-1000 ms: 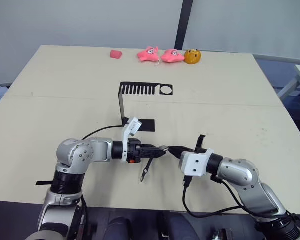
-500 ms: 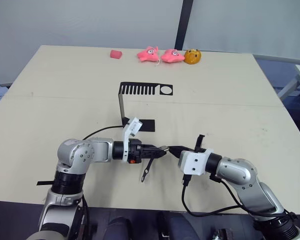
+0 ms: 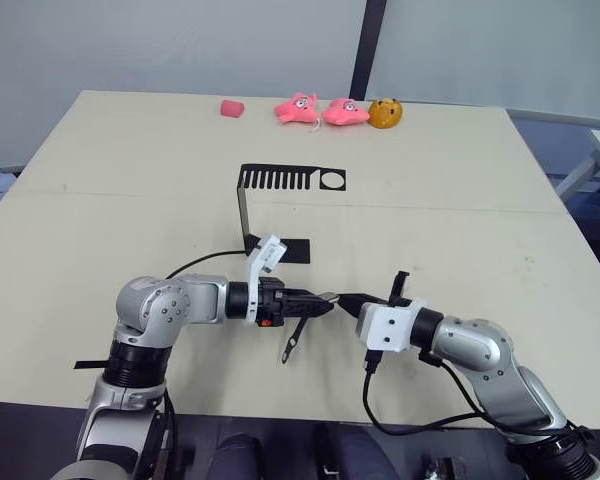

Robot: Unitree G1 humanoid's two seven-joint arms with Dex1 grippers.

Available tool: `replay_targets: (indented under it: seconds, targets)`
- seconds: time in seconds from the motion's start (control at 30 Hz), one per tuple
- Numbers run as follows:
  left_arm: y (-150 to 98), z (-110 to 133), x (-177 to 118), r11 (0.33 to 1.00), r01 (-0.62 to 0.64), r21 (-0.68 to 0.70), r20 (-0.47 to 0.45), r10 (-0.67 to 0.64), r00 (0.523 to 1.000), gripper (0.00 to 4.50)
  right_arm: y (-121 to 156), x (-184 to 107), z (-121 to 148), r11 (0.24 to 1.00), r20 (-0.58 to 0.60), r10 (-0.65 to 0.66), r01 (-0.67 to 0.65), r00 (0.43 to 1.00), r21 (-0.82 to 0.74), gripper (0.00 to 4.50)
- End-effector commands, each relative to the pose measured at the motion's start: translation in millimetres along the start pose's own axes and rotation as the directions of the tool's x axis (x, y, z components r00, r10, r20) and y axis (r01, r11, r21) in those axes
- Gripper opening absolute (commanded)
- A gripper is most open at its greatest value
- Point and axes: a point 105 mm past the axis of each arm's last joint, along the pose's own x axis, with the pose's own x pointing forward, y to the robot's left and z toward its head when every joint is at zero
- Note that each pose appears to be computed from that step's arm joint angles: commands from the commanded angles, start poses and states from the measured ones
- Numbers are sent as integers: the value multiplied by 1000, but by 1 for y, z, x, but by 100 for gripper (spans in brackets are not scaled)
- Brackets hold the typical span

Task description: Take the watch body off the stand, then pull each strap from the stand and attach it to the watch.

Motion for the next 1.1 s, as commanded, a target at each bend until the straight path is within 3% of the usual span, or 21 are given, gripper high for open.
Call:
replay_targets:
  seconds: [0.03, 1.1]
  targets:
    - [-9, 1, 8, 998, 44, 36, -10, -43, 999, 158, -9, -2, 27, 997, 106, -41, 47, 994, -55, 0]
    - [6, 0, 8, 999, -35, 12, 5, 35, 999, 158, -10, -6, 28, 997, 104, -50, 56, 993, -55, 0]
